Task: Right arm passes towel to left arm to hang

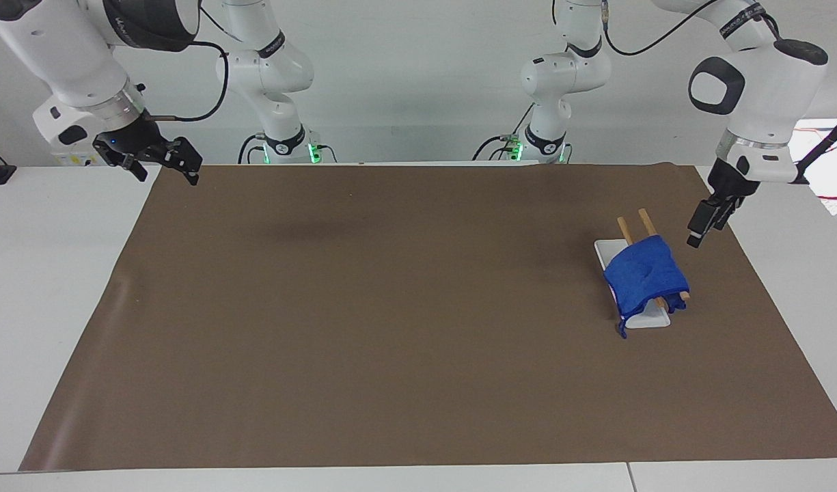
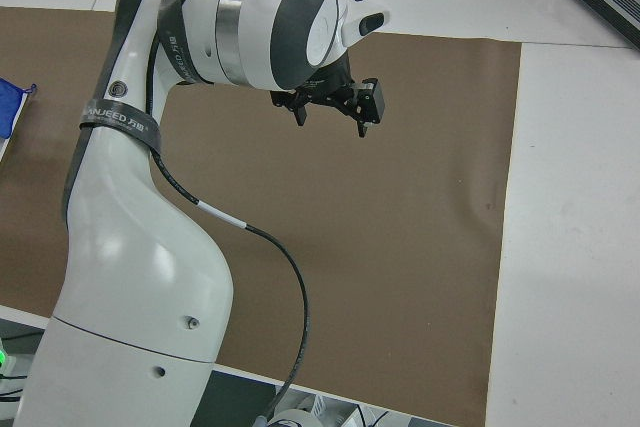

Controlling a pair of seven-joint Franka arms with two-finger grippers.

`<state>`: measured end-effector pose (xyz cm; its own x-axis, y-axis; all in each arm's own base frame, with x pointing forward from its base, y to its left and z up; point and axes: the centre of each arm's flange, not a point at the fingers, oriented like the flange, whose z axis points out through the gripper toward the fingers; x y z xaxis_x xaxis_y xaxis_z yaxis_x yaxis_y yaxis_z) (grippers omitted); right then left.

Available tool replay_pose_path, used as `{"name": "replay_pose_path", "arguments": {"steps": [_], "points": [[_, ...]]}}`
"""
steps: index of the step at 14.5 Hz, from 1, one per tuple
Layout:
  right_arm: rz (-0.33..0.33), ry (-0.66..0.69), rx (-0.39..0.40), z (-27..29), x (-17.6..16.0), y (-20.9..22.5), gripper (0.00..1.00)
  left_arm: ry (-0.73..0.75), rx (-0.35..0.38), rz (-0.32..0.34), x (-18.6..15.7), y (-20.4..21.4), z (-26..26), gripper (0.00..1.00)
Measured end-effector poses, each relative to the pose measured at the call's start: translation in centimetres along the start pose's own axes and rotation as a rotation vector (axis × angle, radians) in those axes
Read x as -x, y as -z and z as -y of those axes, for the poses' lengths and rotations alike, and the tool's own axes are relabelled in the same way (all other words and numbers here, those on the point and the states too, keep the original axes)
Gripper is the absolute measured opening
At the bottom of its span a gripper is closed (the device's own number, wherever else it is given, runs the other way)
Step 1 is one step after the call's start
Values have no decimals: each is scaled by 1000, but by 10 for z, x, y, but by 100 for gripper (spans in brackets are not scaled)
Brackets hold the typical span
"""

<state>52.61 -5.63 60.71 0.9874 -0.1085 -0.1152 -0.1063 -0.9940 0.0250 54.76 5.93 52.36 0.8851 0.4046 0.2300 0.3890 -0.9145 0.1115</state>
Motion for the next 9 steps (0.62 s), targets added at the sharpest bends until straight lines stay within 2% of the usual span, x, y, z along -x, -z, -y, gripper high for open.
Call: {"name": "replay_pose_path", "arguments": {"steps": [5, 9], "points": [[-42, 0, 0, 0, -4, 4, 100, -157, -11, 115, -6, 34, -62, 100], [-43, 0, 0, 0, -5, 4, 100, -247, -23, 179, -12, 45, -73, 100]]}}
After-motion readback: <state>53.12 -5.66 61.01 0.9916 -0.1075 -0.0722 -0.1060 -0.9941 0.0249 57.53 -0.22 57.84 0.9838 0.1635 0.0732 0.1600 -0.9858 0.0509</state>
